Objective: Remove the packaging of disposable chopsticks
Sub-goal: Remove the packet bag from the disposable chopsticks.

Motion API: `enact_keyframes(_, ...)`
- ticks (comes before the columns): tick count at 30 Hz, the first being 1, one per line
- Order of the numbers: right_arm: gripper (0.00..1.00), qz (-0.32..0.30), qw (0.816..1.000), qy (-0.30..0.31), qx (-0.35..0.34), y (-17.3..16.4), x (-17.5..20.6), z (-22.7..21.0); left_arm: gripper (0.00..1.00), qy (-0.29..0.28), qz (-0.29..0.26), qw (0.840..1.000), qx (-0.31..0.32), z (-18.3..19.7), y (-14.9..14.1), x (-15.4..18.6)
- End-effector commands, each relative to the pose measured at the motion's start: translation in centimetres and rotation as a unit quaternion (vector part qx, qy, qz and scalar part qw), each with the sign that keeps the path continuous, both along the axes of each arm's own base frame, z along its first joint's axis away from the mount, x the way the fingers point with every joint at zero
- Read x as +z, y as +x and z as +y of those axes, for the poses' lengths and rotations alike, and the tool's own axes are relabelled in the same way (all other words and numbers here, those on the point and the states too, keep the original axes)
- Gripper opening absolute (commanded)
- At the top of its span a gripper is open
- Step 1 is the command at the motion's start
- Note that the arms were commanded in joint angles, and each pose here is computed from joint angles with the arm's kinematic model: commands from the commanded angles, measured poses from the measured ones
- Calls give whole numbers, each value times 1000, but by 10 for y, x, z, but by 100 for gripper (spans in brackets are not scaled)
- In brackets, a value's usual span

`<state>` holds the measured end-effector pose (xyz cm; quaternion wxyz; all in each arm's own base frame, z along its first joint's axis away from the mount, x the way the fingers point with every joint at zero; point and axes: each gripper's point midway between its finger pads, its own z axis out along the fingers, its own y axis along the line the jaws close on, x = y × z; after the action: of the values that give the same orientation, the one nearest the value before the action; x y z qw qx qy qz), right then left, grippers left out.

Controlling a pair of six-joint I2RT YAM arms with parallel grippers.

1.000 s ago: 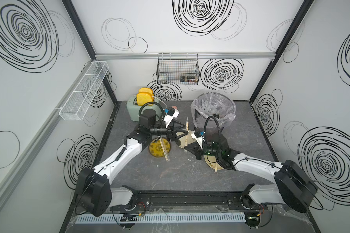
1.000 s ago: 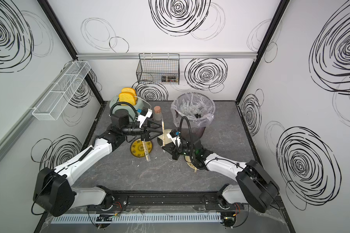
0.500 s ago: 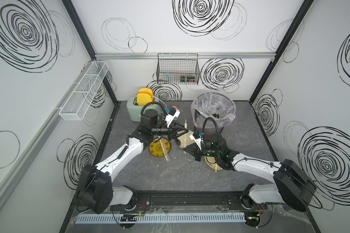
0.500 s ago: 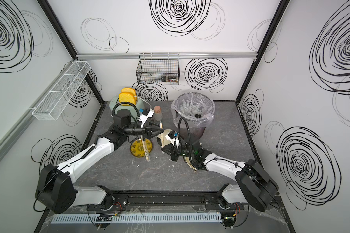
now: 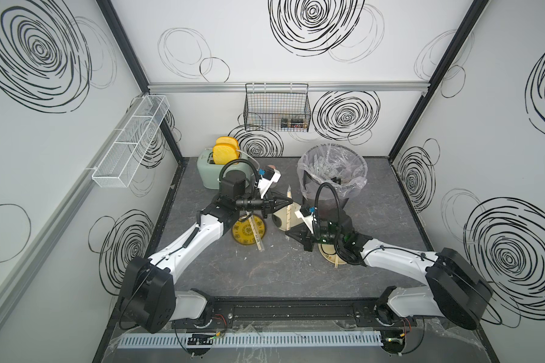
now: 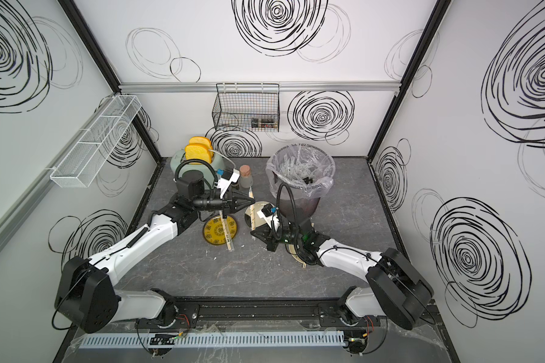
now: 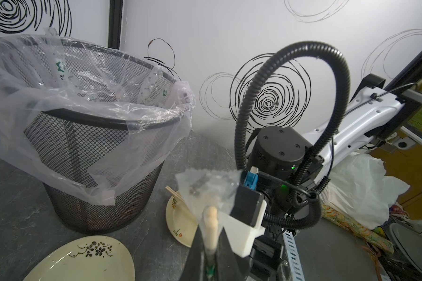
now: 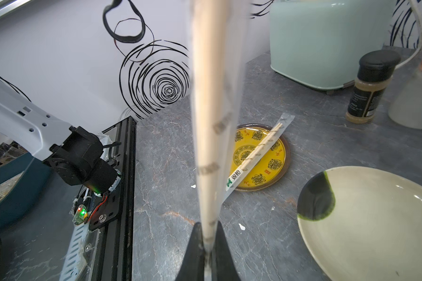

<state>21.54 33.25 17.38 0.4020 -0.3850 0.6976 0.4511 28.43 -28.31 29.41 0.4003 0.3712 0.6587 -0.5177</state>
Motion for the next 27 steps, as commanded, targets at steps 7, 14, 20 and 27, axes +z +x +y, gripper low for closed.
enact_keyframes(7,0,-30,999,35,-2,1,24,-2,14,5,12,1000,22,1,-24,-26)
enact_keyframes(14,0,-34,999,42,-4,-1,28,-4,12,26,58,998,21,-7,-41,-65)
enact_keyframes(20,0,-32,999,40,-3,0,26,-3,12,23,54,998,28,-9,-40,-61)
enact_keyframes(27,0,-33,999,38,-2,-1,25,-3,40,0,7,999,44,-4,-27,-14)
